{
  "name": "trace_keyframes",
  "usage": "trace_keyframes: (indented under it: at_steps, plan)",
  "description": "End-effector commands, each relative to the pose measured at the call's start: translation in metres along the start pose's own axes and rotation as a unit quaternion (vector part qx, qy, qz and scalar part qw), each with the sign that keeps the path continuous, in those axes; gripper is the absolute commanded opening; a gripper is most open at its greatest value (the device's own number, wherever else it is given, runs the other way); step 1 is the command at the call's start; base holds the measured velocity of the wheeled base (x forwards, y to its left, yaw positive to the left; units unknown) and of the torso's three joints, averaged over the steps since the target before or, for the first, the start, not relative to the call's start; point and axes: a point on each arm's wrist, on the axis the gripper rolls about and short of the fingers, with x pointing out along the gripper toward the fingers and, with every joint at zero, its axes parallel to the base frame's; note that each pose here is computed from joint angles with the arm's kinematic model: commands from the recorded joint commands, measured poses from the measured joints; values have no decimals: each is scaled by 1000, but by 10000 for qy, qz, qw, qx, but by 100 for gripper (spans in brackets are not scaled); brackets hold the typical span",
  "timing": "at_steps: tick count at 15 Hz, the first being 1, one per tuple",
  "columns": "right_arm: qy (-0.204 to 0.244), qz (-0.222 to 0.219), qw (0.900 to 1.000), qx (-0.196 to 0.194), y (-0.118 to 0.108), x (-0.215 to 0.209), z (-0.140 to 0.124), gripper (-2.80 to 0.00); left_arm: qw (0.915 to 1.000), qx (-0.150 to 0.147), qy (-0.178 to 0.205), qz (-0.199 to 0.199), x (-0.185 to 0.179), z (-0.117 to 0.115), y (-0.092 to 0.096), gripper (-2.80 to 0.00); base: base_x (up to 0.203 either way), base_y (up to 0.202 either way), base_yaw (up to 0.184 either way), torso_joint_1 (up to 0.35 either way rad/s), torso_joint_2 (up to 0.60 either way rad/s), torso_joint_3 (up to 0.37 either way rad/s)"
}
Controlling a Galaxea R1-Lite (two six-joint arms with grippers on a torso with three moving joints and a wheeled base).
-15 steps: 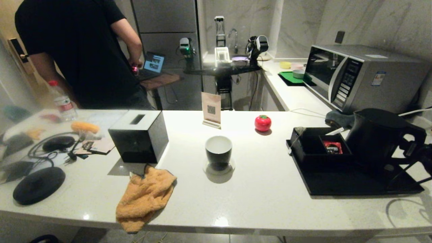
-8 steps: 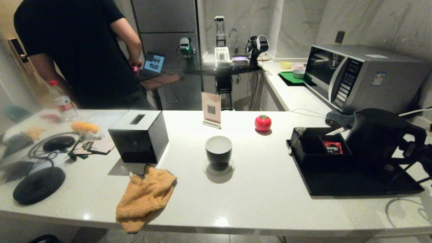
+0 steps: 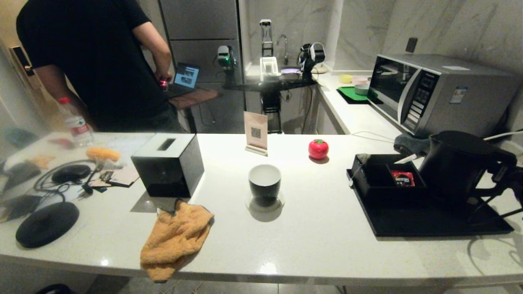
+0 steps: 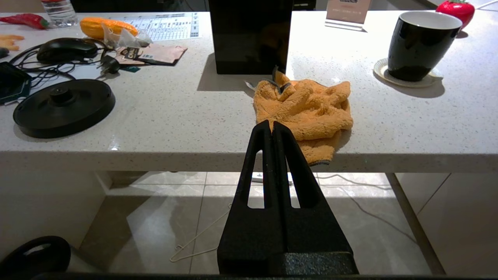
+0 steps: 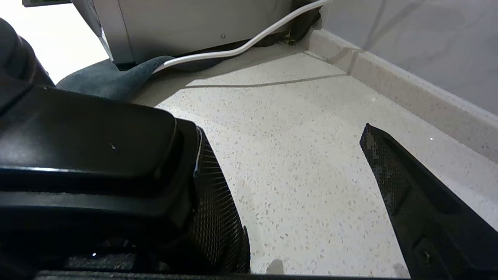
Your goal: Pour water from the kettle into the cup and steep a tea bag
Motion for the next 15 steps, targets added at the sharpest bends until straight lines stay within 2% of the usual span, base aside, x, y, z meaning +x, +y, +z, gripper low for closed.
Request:
trace_keyframes:
  at_steps: [1, 8, 9, 15]
  plan:
    - [-78, 1, 10000, 9, 0, 1, 2, 0, 10000, -3, -2, -1, 0, 0, 0, -280, 0, 0, 0, 0, 0, 0]
    - [-55, 15, 10000, 7, 1, 0, 1, 0, 10000, -3, -2, 1, 0, 0, 0, -280, 0, 0, 0, 0, 0, 0]
    - [-55, 16, 10000, 7, 1, 0, 1, -280, 10000, -3, -2, -1, 0, 0, 0, -280, 0, 0, 0, 0, 0, 0]
    - [-32, 24, 10000, -3, 1, -2, 0, -280, 10000, -3, -2, 4, 0, 0, 0, -280, 0, 0, 0, 0, 0, 0]
